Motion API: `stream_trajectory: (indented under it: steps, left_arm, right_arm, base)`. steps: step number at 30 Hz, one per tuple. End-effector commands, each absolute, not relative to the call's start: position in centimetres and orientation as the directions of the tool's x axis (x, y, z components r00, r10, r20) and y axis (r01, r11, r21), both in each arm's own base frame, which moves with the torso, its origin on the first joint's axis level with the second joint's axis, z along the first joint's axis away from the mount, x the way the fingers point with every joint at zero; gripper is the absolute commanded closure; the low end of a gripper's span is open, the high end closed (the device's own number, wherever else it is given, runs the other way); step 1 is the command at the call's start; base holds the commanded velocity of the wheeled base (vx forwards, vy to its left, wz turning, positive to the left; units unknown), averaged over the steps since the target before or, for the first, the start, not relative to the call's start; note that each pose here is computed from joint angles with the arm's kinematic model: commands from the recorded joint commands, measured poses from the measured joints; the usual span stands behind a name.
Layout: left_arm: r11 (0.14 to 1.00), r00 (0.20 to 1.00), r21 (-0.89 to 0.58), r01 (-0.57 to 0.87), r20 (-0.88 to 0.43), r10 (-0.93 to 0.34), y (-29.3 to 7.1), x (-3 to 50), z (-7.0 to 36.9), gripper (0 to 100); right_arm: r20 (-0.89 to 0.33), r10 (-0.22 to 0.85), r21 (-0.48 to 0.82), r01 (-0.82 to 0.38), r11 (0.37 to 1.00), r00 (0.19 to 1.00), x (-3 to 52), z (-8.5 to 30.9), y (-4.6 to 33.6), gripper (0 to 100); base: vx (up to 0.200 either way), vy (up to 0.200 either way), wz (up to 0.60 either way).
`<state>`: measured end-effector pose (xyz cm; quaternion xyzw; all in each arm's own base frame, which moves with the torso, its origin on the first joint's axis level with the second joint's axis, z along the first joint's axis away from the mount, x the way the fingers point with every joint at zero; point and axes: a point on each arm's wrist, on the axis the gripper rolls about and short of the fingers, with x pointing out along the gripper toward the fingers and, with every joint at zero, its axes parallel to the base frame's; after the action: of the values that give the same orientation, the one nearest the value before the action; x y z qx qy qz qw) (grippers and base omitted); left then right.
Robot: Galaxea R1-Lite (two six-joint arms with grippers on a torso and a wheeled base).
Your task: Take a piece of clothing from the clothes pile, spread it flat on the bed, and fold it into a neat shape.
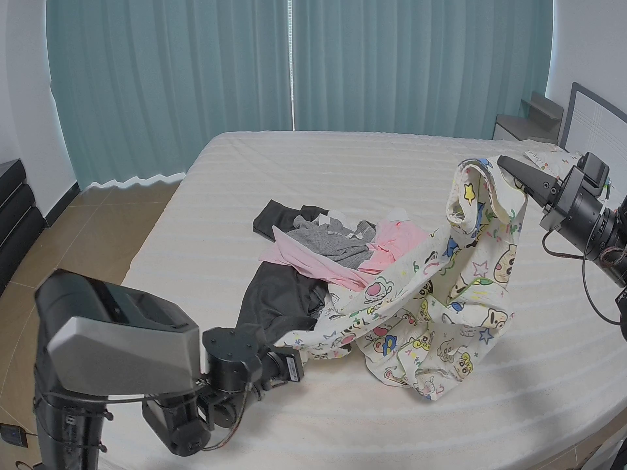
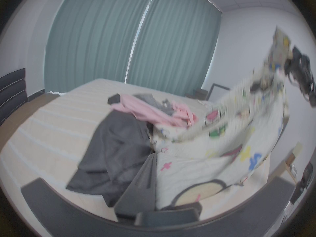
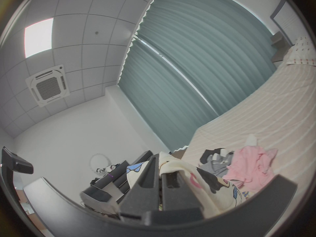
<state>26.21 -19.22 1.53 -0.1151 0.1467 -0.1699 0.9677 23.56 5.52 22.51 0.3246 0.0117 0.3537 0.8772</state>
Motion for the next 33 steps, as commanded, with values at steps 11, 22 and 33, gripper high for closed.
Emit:
stream_trajectory:
  steps: [11, 22, 33]
  left_arm:
    - [0.923, 0.941, -0.284, 0.260, 0.289, -0.176, -13.7, 26.2, 19.9, 100]
    - [0.909, 0.910, -0.331, 0.253, 0.401, -0.107, -12.9, 24.5, 27.7, 100]
    - [0.918, 0.946, -0.307, 0.252, 0.277, -0.168, -12.2, 21.8, 27.7, 100]
  right_arm:
    - [0.330, 0.515, 0.505, -0.609, 0.611, 0.791, 23.9, 27.1, 2.8, 100]
    - [0.462, 0.516, 0.406, -0.690, 0.599, 0.721, 20.3, 33.2, 2.7, 100]
    - [0.464, 0.515, 0.404, -0.690, 0.601, 0.721, 20.4, 33.2, 2.7, 100]
  base:
    - [0.000, 0.000, 0.00]
    - [0.000, 0.000, 0.00]
    - [0.000, 0.000, 0.00]
